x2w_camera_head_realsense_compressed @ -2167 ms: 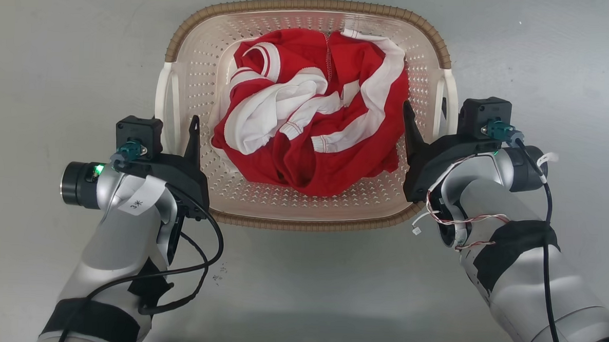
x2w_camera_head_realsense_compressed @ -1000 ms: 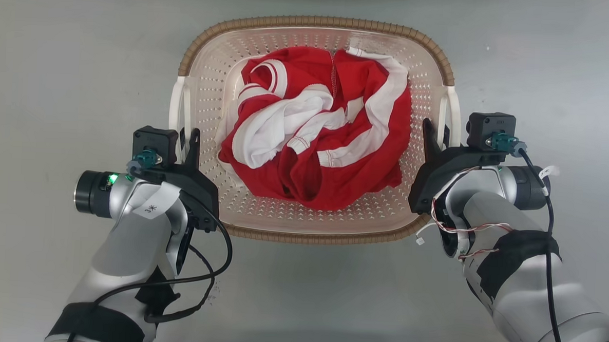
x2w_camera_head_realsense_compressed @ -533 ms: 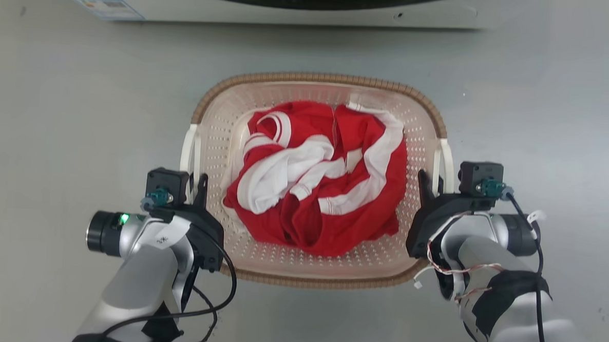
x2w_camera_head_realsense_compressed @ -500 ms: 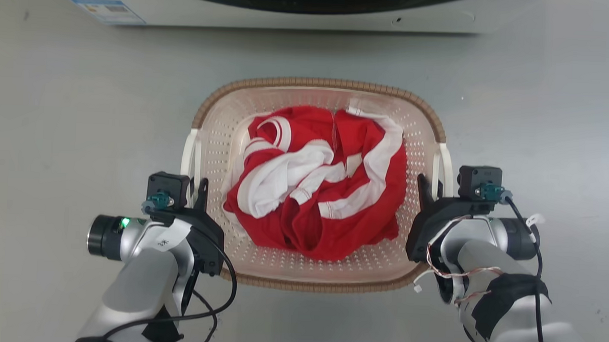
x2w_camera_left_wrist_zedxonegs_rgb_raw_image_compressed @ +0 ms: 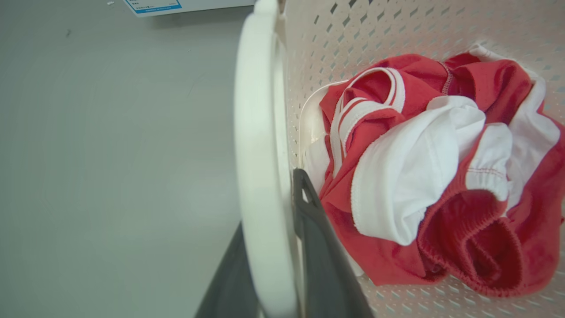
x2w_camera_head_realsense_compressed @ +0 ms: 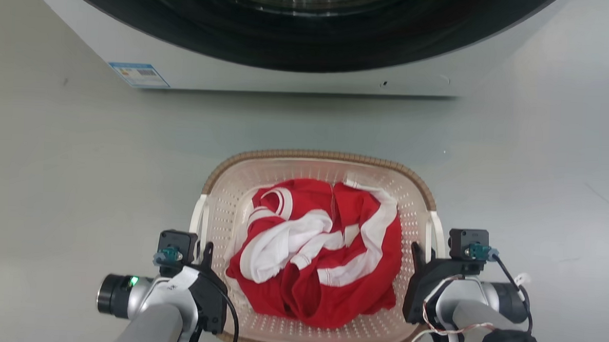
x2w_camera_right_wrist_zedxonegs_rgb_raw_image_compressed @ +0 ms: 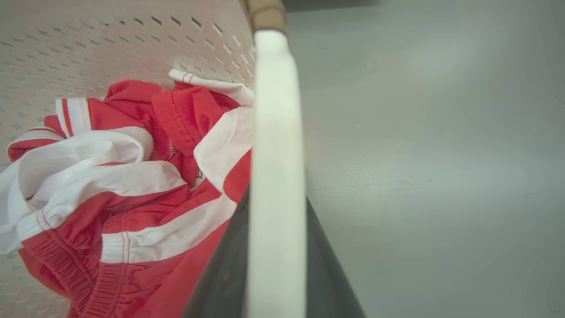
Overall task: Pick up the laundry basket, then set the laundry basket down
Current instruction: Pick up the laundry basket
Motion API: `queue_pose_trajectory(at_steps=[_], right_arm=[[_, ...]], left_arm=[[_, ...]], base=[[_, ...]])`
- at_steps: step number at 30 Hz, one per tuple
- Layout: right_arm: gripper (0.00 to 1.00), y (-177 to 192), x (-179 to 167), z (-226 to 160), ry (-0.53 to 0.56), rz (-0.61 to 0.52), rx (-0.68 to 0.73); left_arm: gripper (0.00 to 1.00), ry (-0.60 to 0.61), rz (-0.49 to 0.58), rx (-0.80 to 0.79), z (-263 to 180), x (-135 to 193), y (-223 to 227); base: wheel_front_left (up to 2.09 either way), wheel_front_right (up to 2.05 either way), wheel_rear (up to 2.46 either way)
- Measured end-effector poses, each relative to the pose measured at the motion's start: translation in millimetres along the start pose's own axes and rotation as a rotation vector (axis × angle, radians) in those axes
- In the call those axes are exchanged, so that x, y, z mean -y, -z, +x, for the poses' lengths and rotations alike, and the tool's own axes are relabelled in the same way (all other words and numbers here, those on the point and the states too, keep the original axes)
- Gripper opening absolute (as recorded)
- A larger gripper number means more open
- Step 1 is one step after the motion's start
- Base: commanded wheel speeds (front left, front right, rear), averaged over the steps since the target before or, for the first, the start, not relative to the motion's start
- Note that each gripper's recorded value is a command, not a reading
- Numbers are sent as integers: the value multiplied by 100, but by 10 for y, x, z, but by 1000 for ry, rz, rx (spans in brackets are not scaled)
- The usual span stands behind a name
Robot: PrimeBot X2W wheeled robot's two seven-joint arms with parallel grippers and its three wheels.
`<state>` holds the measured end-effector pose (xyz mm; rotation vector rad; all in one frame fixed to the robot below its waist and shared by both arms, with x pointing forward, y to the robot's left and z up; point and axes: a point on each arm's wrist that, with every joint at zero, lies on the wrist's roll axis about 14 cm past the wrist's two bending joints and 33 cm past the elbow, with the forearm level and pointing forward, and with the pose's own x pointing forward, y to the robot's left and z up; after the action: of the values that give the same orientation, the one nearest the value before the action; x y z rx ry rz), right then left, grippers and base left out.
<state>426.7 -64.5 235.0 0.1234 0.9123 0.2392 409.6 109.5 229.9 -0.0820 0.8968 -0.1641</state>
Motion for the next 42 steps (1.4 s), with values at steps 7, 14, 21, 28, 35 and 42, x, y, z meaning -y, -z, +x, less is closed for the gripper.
queue_pose_trajectory(at_steps=[7, 14, 21, 28, 35, 42], right_arm=[[0, 106, -69, -239, -4, 13, -22], [0, 241, -125, -466, -6, 28, -47], [0, 391, -181, -675, -7, 35, -79], [0, 599, -243, -894, -9, 42, -131], [0, 730, -293, -1050, -13, 46, -152], [0, 852, -334, -1185, -16, 54, -165]], left_arm=[[0, 0, 8, -23, -232, 46, 99], [0, 8, 9, -42, -436, 109, 192], [0, 12, 11, -70, -643, 151, 339], [0, 10, 9, -105, -858, 178, 515], [0, 10, 0, -114, -1003, 205, 603], [0, 11, 2, -118, -1131, 232, 707]], base=[[0, 0, 0], [0, 0, 0], [0, 0, 0], [0, 0, 0], [0, 0, 0], [0, 0, 0]])
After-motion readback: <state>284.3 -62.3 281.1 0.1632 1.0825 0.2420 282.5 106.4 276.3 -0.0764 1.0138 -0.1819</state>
